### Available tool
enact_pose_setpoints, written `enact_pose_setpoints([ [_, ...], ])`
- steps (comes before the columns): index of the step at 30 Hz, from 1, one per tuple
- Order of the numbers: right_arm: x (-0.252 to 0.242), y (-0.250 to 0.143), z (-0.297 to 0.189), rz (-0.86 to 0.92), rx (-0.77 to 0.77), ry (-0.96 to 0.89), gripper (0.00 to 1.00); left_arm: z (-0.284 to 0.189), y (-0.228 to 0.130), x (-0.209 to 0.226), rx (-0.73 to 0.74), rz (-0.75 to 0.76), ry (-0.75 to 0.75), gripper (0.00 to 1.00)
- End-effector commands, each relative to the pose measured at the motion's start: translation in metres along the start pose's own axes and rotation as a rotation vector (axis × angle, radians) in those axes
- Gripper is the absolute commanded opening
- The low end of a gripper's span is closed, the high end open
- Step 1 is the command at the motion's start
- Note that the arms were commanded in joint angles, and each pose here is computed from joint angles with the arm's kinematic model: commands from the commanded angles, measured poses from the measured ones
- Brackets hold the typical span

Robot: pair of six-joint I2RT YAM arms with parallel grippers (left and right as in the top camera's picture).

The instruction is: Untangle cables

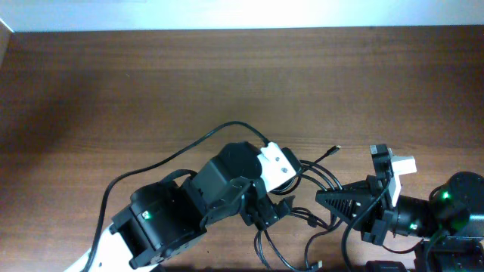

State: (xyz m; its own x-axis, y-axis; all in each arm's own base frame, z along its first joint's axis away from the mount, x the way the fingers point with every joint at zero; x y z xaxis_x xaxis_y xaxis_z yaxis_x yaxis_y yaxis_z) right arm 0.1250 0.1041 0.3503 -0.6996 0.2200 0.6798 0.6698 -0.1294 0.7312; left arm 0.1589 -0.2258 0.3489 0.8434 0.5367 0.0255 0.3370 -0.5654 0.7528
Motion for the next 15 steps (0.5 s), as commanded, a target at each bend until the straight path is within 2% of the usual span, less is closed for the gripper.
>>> enact_pose_setpoints([
  [1, 0.009, 0.001, -0.001, -0.020, 0.008, 0.030, 0.04, -0.007, 0.009, -0.008, -0.050, 0.036, -0.073, 0.68],
  [3, 0.008, 0.002, -0.001, -0.020, 0.004, 0.023, 0.04, -0.007, 0.009, -0.008, -0.050, 0.036, -0.073, 0.34],
  [4, 0.007, 0.002, -0.001, -0.020, 0.003, 0.020, 0.04, -0.007, 0.009, -0.008, -0.050, 0.036, -0.073, 0.00],
  [7, 0.000, 0.006, -0.001, -0.015, -0.032, -0.046, 0.04, -0.012, 0.010, -0.008, -0.065, 0.041, -0.071, 0.00],
  [9, -0.014, 0.007, -0.003, 0.028, -0.073, -0.151, 0.14, -0.026, 0.010, -0.009, -0.106, 0.101, -0.066, 0.00],
  [10, -0.021, 0.006, -0.004, 0.054, -0.090, -0.205, 0.26, -0.035, 0.010, -0.009, -0.133, 0.140, -0.061, 0.00],
  [11, -0.026, 0.005, -0.005, 0.078, -0.099, -0.243, 0.52, -0.044, 0.010, -0.009, -0.157, 0.180, -0.056, 0.00],
  [12, -0.029, 0.003, -0.006, 0.081, -0.097, -0.263, 0.67, -0.049, 0.009, -0.011, -0.171, 0.225, -0.060, 0.00],
  [14, -0.026, 0.001, -0.005, 0.016, -0.076, -0.244, 0.77, -0.052, 0.000, -0.018, -0.151, 0.408, -0.111, 0.00],
  [15, -0.021, 0.000, -0.004, -0.052, -0.053, -0.199, 0.77, -0.048, -0.006, -0.018, -0.112, 0.462, -0.123, 0.00],
])
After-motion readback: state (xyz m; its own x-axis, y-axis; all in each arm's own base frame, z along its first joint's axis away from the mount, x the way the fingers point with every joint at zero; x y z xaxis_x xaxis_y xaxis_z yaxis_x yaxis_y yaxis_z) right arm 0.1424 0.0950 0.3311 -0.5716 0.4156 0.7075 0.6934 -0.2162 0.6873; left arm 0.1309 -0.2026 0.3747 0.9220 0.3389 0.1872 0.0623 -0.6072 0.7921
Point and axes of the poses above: each gripper's point midway between its finger pads, its own z axis out along the fingers, its own x axis along the line the jaws close on, y = z × x, the point moved 6 cm from there along -z, back along the fingers, and after that the axes turned 1 degree about -z, right-handed, at the moved point
